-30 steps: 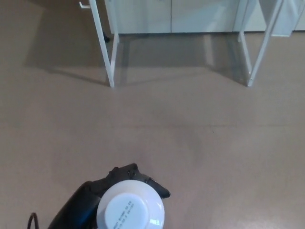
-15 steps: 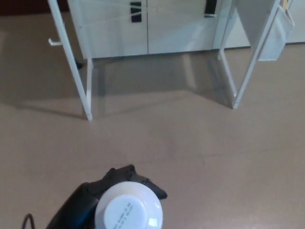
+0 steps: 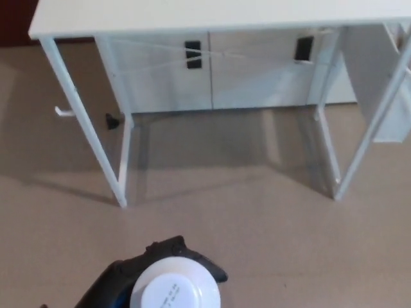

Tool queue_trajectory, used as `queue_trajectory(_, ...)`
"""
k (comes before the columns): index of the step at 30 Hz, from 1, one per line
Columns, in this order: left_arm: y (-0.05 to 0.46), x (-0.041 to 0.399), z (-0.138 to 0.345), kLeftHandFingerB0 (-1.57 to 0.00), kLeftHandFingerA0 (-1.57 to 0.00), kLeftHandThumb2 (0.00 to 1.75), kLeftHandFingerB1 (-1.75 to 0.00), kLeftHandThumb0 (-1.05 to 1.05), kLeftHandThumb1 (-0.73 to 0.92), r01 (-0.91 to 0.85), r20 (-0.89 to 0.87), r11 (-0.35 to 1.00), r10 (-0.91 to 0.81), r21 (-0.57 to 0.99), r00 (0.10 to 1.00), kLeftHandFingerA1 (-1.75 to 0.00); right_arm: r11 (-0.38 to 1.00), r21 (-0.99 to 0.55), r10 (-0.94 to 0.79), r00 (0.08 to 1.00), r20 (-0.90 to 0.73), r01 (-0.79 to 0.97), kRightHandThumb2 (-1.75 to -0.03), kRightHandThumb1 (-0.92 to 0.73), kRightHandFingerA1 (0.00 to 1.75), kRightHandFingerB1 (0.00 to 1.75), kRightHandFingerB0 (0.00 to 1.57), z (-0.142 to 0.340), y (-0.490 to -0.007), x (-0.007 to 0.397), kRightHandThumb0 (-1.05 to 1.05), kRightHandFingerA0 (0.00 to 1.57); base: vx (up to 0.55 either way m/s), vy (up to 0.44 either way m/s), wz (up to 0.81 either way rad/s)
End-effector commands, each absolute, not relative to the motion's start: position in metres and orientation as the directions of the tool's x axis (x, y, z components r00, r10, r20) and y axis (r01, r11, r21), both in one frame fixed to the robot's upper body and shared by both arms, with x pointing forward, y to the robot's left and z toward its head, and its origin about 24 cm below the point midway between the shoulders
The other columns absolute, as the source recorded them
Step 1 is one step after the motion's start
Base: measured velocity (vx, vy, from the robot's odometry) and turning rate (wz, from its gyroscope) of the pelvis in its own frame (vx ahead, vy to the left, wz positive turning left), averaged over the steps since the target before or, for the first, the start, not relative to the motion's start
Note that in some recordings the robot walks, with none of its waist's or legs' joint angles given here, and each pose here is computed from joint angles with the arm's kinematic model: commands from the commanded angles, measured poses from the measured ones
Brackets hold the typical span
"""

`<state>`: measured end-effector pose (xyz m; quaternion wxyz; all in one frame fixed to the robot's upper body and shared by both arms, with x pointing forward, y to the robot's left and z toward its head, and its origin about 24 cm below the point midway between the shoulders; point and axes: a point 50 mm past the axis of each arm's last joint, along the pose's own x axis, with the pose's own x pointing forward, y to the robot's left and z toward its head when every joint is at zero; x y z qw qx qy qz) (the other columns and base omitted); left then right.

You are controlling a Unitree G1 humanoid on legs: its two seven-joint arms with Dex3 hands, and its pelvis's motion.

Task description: The robot picks up a bottle from a person using its left hand and walk towards the table in frontand put the bottle on the table.

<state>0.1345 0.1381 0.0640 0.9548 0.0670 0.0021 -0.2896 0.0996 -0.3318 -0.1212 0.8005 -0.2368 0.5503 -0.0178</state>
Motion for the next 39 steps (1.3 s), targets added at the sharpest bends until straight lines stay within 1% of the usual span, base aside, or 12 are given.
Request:
queue_trajectory(1, 0.139, 0.133, 0.067, -0.85, -1.21, 0.86, -1.16, -0.12, 0.68, 0.558, -0.018, 0.820, -0.561, 0.124, 0.828, -1.17, 0.888, -0.387, -0.278, 0.381, -0.882, -0.247, -0.61, -0.69, 0.48, 0.42, 0.57, -0.123, -0.332, 0.091, -0.41, 0.65, 0.41, -0.036, -0.11)
queue_trajectory(9, 0.139, 0.133, 0.067, -0.84, -1.21, 0.90, -1.16, -0.11, 0.67, 0.565, -0.018, 0.818, -0.567, 0.104, 0.824, -1.19, 0.884, -0.386, -0.274, 0.377, -0.885, -0.263, -0.61, -0.69, 0.49, 0.42, 0.57, -0.123, -0.332, 0.088, -0.40, 0.64, 0.48, 0.117, -0.35)
queue_trajectory(13, 0.139, 0.133, 0.069, -0.84, -1.20, 0.88, -1.16, -0.13, 0.67, 0.564, -0.017, 0.818, -0.566, 0.110, 0.824, -1.19, 0.882, -0.378, -0.260, 0.376, -0.889, -0.283, -0.61, -0.71, 0.49, 0.42, 0.56, -0.123, -0.332, 0.087, -0.40, 0.63, 0.47, 0.220, -0.46)
queue_trajectory(18, 0.140, 0.134, 0.071, -0.83, -1.20, 0.88, -1.18, -0.12, 0.67, 0.562, -0.010, 0.819, -0.565, 0.116, 0.825, -1.20, 0.889, -0.372, -0.265, 0.361, -0.894, -0.267, -0.61, -0.70, 0.49, 0.42, 0.56, -0.126, -0.330, 0.082, -0.40, 0.64, 0.35, 0.090, 0.09)
queue_trajectory(24, 0.143, 0.137, 0.076, -0.83, -1.20, 0.87, -1.17, -0.11, 0.68, 0.548, 0.015, 0.827, -0.554, 0.124, 0.833, -1.19, 0.894, -0.363, -0.259, 0.356, -0.898, -0.264, -0.61, -0.69, 0.49, 0.42, 0.56, -0.126, -0.330, 0.079, -0.39, 0.66, 0.29, -0.150, 0.25)
queue_trajectory(26, 0.144, 0.138, 0.077, -0.82, -1.18, 0.89, -1.17, -0.11, 0.67, 0.541, 0.018, 0.832, -0.546, 0.121, 0.837, -1.21, 0.893, -0.364, -0.260, 0.357, -0.897, -0.263, -0.61, -0.69, 0.49, 0.42, 0.56, -0.126, -0.330, 0.079, -0.40, 0.66, 0.37, -0.169, 0.42)
queue_trajectory(27, 0.147, 0.141, 0.081, -0.83, -1.15, 0.89, -1.18, -0.10, 0.67, 0.523, 0.036, 0.843, -0.531, 0.121, 0.847, -1.26, 0.891, -0.366, -0.261, 0.353, -0.898, -0.271, -0.61, -0.70, 0.48, 0.42, 0.57, -0.127, -0.330, 0.079, -0.39, 0.65, 0.33, -0.177, 0.12)
queue_trajectory(28, 0.149, 0.142, 0.083, -0.83, -1.15, 0.88, -1.17, -0.13, 0.68, 0.515, 0.047, 0.849, -0.523, 0.120, 0.851, -1.25, 0.890, -0.367, -0.264, 0.350, -0.899, -0.271, -0.61, -0.70, 0.48, 0.42, 0.57, -0.127, -0.330, 0.078, -0.40, 0.65, 0.31, -0.164, 0.16)
queue_trajectory(30, 0.152, 0.145, 0.087, -0.83, -1.17, 0.86, -1.19, -0.16, 0.70, 0.499, 0.059, 0.859, -0.508, 0.115, 0.859, -1.24, 0.889, -0.368, -0.266, 0.347, -0.900, -0.274, -0.61, -0.70, 0.48, 0.42, 0.57, -0.127, -0.330, 0.076, -0.39, 0.66, 0.04, -0.123, 0.03)
queue_trajectory(34, 0.159, 0.151, 0.096, -0.81, -1.17, 0.89, -1.21, -0.15, 0.68, 0.474, 0.095, 0.871, -0.487, 0.132, 0.868, -1.25, 0.891, -0.363, -0.265, 0.335, -0.904, -0.274, -0.61, -0.69, 0.49, 0.42, 0.57, -0.127, -0.331, 0.073, -0.38, 0.68, 0.00, -0.021, 0.00)
queue_trajectory(36, 0.164, 0.157, 0.101, -0.82, -1.19, 0.92, -1.21, -0.16, 0.66, 0.453, 0.122, 0.879, -0.471, 0.145, 0.874, -1.21, 0.888, -0.361, -0.263, 0.330, -0.906, -0.284, -0.61, -0.70, 0.48, 0.42, 0.57, -0.128, -0.331, 0.070, -0.41, 0.66, 0.00, 0.000, 0.00)
queue_trajectory(39, 0.168, 0.164, 0.107, -0.82, -1.16, 0.92, -1.20, -0.15, 0.65, 0.433, 0.148, 0.888, -0.454, 0.156, 0.879, -1.23, 0.888, -0.358, -0.261, 0.327, -0.908, -0.288, -0.61, -0.70, 0.48, 0.42, 0.57, -0.128, -0.330, 0.069, -0.40, 0.66, -0.05, 0.042, -0.05)
